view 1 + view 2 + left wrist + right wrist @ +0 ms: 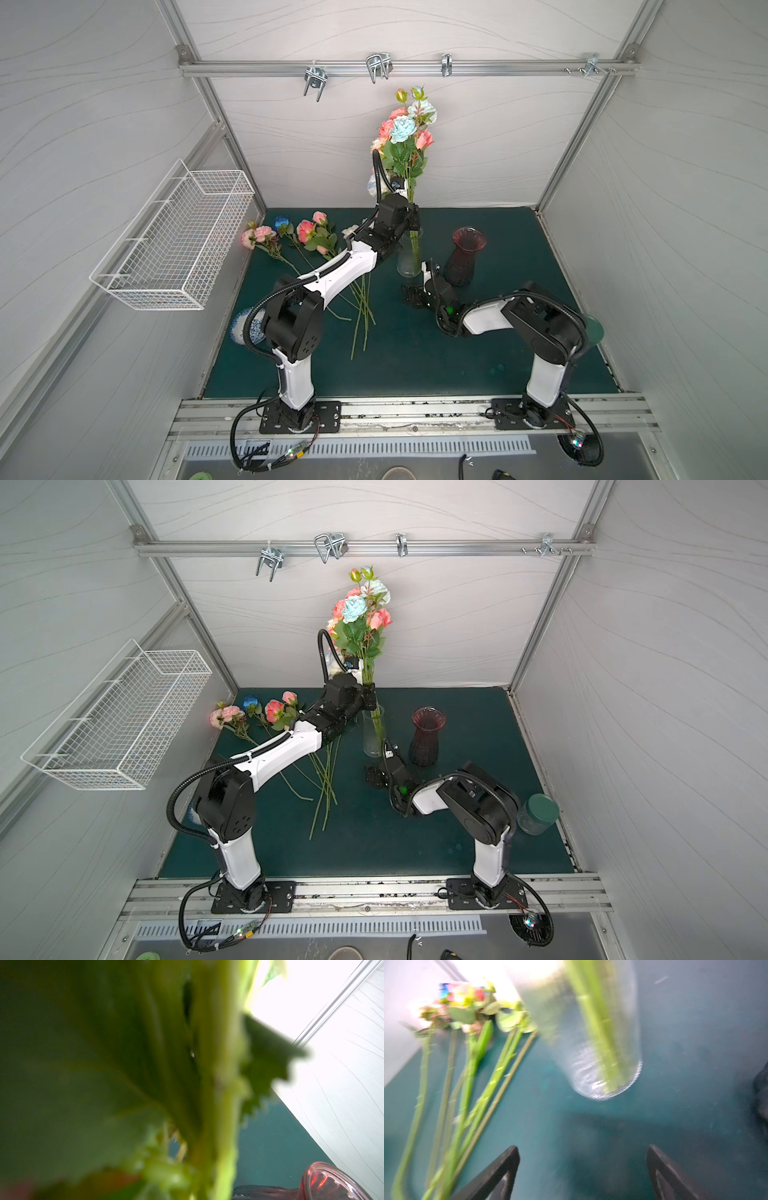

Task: Arrange flowers in a vase
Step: Move the vase to the top-center of the table.

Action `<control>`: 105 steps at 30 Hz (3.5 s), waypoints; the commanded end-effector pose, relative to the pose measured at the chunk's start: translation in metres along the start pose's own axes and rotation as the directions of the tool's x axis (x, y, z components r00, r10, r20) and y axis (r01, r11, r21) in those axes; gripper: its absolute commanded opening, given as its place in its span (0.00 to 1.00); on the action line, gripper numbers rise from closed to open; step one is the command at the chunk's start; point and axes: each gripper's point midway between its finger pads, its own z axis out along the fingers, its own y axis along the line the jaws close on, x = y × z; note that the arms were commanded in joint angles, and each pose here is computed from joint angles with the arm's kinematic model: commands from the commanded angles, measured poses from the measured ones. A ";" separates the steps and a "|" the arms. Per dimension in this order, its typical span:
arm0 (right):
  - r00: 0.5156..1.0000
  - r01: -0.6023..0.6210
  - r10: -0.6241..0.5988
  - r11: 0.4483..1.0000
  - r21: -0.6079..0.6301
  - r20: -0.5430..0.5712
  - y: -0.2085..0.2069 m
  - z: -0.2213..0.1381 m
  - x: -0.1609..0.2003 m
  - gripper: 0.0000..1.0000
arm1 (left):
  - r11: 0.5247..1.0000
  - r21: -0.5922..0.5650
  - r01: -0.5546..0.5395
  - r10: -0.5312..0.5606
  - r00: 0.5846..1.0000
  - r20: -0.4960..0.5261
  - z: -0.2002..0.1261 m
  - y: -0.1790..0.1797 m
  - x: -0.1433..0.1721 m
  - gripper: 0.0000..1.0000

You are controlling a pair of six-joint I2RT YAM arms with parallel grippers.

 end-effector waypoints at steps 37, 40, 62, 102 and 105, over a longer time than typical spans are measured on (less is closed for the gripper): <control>0.990 -0.104 0.113 0.988 0.118 -0.079 -0.024 0.094 -0.029 0.41 | 0.996 -0.064 -0.069 0.042 0.936 -0.348 0.027 0.036 0.108 0.35; 0.992 -0.097 0.104 0.991 0.095 -0.069 -0.020 0.089 -0.034 0.51 | 0.996 -0.068 -0.064 0.037 0.937 -0.347 0.028 0.039 0.107 0.35; 0.995 -0.097 0.099 0.987 -0.132 0.007 0.010 -0.008 -0.023 0.89 | 0.999 -0.031 -0.016 0.008 0.969 -0.247 -0.011 0.026 0.062 0.61; 0.995 -0.094 0.097 0.993 -0.077 0.025 -0.009 -0.127 -0.037 0.91 | 0.999 0.019 0.040 -0.037 0.990 -0.133 -0.189 -0.029 0.047 0.65; 0.993 -0.096 0.098 0.995 -0.034 0.060 -0.019 -0.158 -0.054 0.91 | 0.995 -0.012 0.102 -0.103 0.983 -0.154 -0.215 -0.013 0.064 0.63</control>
